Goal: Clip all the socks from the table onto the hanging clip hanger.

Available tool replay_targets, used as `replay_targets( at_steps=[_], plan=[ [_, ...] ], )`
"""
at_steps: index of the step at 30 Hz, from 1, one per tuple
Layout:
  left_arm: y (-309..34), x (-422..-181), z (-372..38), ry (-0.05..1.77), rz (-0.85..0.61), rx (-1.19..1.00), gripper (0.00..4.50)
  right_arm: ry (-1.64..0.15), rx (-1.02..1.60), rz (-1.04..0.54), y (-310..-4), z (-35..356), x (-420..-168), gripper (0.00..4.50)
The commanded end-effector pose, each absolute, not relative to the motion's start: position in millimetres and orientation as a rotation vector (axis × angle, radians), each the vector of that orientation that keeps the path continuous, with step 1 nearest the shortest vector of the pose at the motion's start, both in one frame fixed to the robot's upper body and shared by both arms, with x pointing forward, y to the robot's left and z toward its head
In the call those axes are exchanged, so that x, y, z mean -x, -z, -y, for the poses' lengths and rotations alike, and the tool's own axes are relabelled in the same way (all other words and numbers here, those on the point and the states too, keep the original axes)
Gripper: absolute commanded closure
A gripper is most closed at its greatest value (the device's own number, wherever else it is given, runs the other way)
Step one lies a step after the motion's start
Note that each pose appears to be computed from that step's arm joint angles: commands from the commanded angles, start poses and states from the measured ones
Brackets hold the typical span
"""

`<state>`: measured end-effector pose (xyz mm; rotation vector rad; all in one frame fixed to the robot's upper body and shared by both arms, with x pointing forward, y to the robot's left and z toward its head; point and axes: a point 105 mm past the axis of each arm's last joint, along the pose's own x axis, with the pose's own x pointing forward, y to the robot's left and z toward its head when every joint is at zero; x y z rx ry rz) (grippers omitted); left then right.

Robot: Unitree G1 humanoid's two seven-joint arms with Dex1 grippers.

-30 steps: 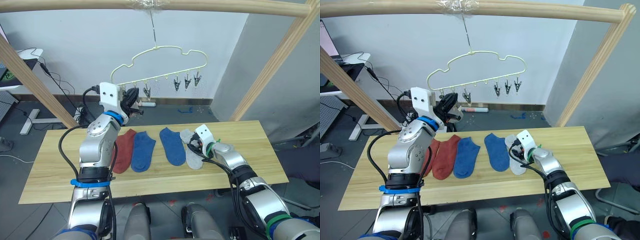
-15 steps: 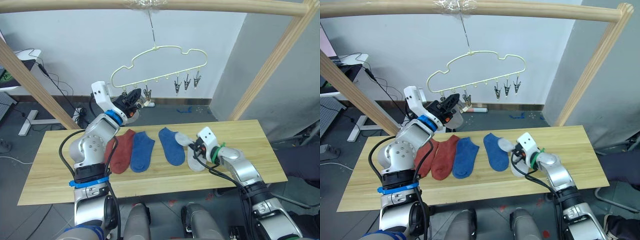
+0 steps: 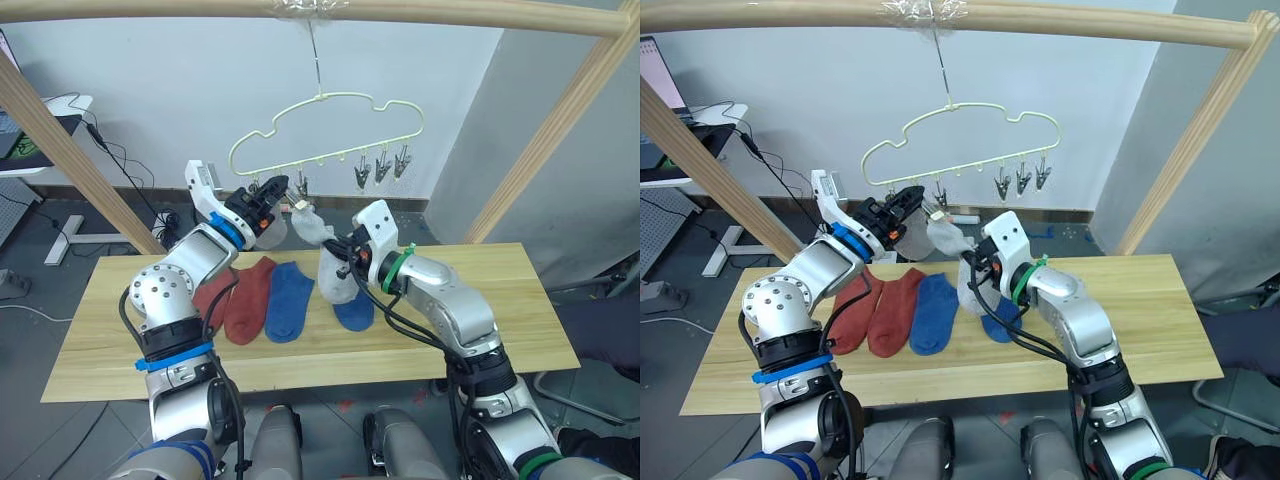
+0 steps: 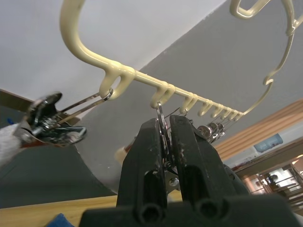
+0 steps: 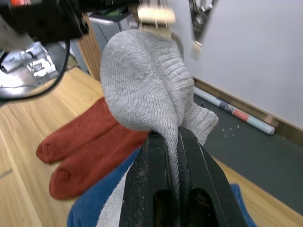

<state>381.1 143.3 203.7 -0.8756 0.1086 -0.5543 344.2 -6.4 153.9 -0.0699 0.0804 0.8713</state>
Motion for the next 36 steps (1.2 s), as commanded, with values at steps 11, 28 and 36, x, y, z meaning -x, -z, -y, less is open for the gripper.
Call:
replay_targets(
  at_steps=[11, 28, 36],
  plan=[
    [-216, -375, -142, 0.587, -0.057, 0.874, 4.50, -0.903, 0.039, -0.022, -177, -3, -346, 4.42],
    [-217, -375, -144, 0.581, -0.049, 0.888, 4.50, -0.878, -0.162, -0.038, -178, -7, -337, 4.42],
    [-219, -376, -142, 0.586, -0.042, 0.885, 4.50, -0.871, -0.117, -0.021, -181, -16, -345, 4.42]
  ],
)
